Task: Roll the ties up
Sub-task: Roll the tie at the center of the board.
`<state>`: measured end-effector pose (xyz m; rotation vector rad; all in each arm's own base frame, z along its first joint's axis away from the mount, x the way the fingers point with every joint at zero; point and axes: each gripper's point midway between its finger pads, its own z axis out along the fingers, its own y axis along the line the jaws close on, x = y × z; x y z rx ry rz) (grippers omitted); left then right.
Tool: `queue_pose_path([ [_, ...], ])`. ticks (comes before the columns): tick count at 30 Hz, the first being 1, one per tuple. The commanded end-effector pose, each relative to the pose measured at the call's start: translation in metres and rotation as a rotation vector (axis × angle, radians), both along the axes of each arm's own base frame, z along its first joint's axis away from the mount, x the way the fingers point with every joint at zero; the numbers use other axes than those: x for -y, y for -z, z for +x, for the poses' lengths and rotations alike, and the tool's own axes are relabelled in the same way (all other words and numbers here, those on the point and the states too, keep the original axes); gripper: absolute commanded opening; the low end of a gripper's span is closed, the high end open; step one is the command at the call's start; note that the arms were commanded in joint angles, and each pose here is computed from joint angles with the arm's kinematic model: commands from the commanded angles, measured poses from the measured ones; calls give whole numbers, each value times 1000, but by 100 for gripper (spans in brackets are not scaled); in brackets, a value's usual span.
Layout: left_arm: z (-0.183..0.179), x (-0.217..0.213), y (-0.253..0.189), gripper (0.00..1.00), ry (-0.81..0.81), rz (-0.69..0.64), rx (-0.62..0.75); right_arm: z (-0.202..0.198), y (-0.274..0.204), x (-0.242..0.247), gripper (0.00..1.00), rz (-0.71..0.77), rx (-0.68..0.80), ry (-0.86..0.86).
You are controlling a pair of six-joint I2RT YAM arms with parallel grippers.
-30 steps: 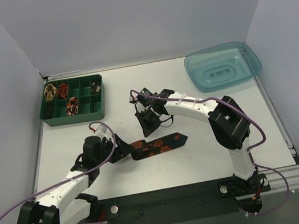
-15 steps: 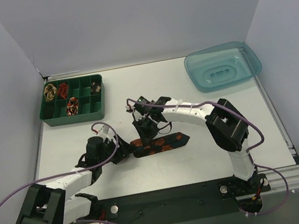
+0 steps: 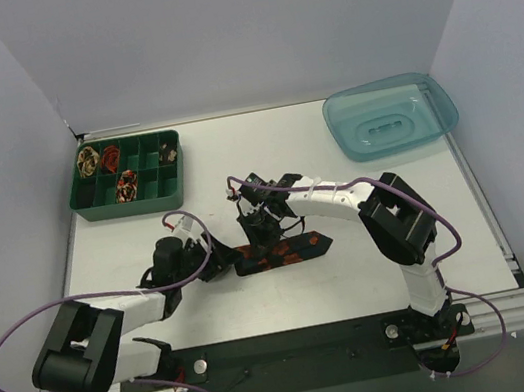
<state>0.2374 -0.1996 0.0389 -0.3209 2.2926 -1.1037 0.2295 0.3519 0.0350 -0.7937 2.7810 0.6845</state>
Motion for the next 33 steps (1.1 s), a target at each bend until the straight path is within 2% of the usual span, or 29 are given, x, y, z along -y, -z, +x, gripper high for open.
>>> queue_pose_path([
  [1, 7, 9, -9, 73, 25, -47, 79, -3, 18, 18, 4, -93, -8, 18],
  [6, 3, 18, 1, 67, 50, -77, 59, -3, 23, 23, 4, -105, -24, 30],
  [15, 1, 37, -9, 47, 81, -160, 113, 3, 24, 23, 4, -93, -32, 54],
  [17, 5, 38, -16, 46, 73, -169, 132, 4, 23, 22, 4, -88, -32, 54],
  [18, 8, 37, -16, 41, 67, -159, 138, 4, 21, 21, 3, -84, -28, 53],
  [21, 13, 36, -12, 33, 68, -95, 106, 5, 18, 22, 4, -80, -19, 53],
  [23, 23, 40, -25, 32, 88, -76, 145, 6, 17, 24, 4, -85, -10, 55],
  [24, 20, 38, -16, 30, 98, -39, 99, 8, 17, 25, 3, -89, -4, 56],
  [29, 29, 36, -23, 29, 163, 94, 110, 15, 25, 28, 4, -109, 0, 67],
  [33, 36, 29, -27, 28, 181, 209, 62, 21, 30, 21, 3, -113, -5, 74],
])
